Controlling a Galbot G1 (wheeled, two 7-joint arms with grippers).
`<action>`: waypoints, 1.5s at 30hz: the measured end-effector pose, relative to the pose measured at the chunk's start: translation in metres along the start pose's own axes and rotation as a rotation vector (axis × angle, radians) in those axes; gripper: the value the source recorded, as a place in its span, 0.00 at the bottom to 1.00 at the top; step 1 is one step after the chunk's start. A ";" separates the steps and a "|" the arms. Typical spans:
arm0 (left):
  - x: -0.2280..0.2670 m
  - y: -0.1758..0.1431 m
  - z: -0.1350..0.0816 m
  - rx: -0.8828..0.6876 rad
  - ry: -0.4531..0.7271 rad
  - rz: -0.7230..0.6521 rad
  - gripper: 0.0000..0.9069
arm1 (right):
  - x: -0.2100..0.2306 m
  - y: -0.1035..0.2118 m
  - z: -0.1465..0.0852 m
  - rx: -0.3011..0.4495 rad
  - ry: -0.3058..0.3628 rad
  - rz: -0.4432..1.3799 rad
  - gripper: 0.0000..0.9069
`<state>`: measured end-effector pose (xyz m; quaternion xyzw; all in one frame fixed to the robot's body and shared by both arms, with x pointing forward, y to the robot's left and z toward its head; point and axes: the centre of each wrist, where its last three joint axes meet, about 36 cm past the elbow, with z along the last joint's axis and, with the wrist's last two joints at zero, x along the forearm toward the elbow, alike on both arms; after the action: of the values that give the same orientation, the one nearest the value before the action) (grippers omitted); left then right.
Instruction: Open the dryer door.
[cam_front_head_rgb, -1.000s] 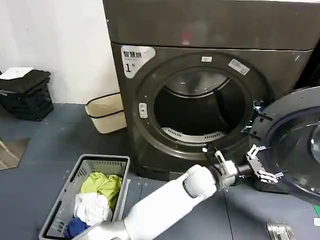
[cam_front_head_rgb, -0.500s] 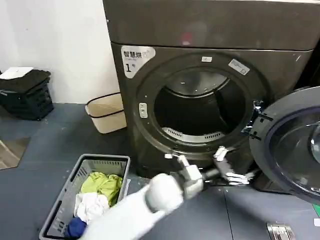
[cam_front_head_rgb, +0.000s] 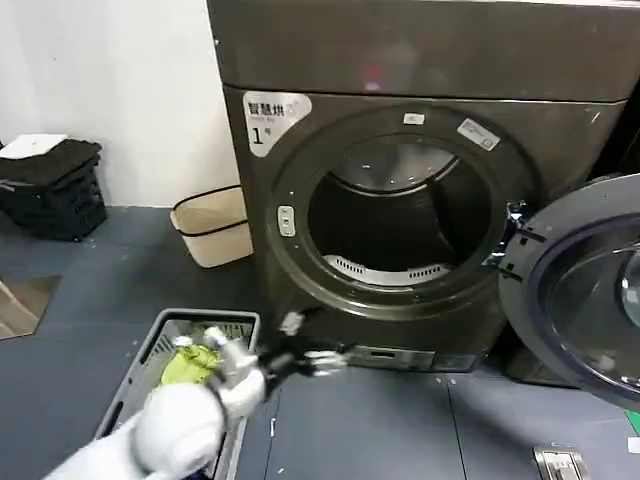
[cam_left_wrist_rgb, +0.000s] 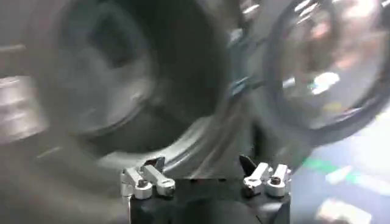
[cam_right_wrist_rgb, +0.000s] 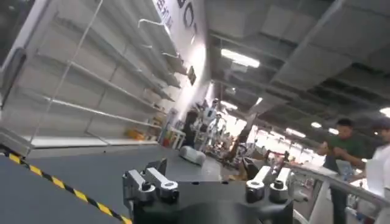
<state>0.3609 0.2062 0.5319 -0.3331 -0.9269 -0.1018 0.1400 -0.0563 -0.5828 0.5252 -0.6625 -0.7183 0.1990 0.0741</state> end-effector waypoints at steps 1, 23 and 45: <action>0.010 0.003 0.003 0.009 0.041 -0.033 1.00 | -0.002 0.000 0.000 -0.007 0.006 0.001 1.00; 0.067 0.039 0.013 0.410 0.742 -0.528 1.00 | 0.001 0.023 0.028 -0.178 0.153 -0.074 1.00; 0.065 0.103 0.013 0.770 1.001 -0.494 1.00 | 0.006 0.033 0.038 -0.234 0.108 -0.093 1.00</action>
<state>0.3767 0.3262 0.5508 0.0493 -0.7694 0.0647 0.6335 -0.0410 -0.5826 0.4769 -0.6424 -0.7615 0.0743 0.0437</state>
